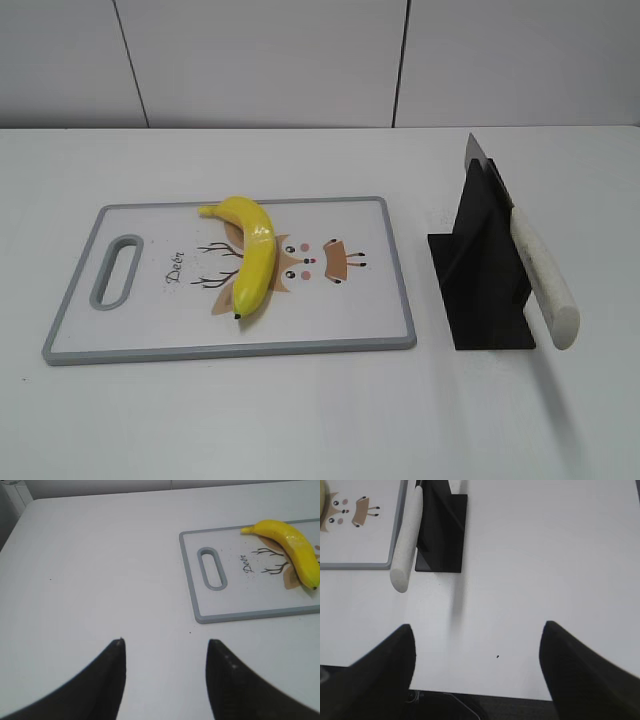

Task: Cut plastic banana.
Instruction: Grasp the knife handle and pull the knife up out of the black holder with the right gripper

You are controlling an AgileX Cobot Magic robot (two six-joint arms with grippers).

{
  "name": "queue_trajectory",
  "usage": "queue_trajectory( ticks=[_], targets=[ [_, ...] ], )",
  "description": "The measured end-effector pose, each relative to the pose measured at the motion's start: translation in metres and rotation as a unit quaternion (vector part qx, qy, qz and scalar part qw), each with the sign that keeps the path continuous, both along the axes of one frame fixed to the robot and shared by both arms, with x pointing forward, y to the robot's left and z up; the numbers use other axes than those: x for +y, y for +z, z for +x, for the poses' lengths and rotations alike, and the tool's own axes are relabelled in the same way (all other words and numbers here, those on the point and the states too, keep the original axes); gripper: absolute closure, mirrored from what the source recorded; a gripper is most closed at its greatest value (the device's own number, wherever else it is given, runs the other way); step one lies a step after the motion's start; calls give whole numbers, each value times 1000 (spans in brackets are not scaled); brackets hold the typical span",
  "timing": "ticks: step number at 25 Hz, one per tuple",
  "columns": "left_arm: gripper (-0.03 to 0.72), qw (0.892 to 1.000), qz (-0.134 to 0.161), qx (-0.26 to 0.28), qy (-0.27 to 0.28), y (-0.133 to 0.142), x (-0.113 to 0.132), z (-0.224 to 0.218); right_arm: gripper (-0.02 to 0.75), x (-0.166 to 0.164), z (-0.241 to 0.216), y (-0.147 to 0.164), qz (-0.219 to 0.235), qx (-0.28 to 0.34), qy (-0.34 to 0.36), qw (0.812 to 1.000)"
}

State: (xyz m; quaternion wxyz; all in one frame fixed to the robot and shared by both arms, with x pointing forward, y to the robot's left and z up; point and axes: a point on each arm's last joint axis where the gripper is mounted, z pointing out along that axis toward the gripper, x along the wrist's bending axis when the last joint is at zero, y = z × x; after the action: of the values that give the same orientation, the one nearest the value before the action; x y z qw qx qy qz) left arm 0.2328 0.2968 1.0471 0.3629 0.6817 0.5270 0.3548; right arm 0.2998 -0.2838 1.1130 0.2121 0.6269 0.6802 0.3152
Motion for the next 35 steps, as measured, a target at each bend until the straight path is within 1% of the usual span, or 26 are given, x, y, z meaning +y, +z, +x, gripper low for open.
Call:
queue_trajectory(
  ticks=[5,9,12,18,20,23,26,29,32,35],
  targets=[
    [227,1000,0,0,0,0,0,0,147,6,23,9,16,34,16,999],
    [231,1000,0,0,0,0,0,0,147,17,40,11,18,68,56,996],
    [236,1000,0,0,0,0,0,0,147,28,53,11,8,92,91,992],
    [237,1000,0,0,0,0,0,0,147,48,80,10,-33,142,118,982],
    [237,1000,0,0,0,0,0,0,149,58,91,13,-35,151,124,980],
    [237,1000,0,0,0,0,0,0,183,69,110,15,-33,166,118,979],
    [237,1000,0,0,0,0,0,0,216,81,132,9,-24,194,110,975],
    [237,1000,0,0,0,0,0,0,228,95,154,-5,-15,234,110,966],
    [237,1000,0,0,0,0,0,0,232,104,171,-28,-27,276,104,955],
    [237,1000,0,0,0,0,0,0,232,108,185,-49,-44,309,82,947]
  ],
)
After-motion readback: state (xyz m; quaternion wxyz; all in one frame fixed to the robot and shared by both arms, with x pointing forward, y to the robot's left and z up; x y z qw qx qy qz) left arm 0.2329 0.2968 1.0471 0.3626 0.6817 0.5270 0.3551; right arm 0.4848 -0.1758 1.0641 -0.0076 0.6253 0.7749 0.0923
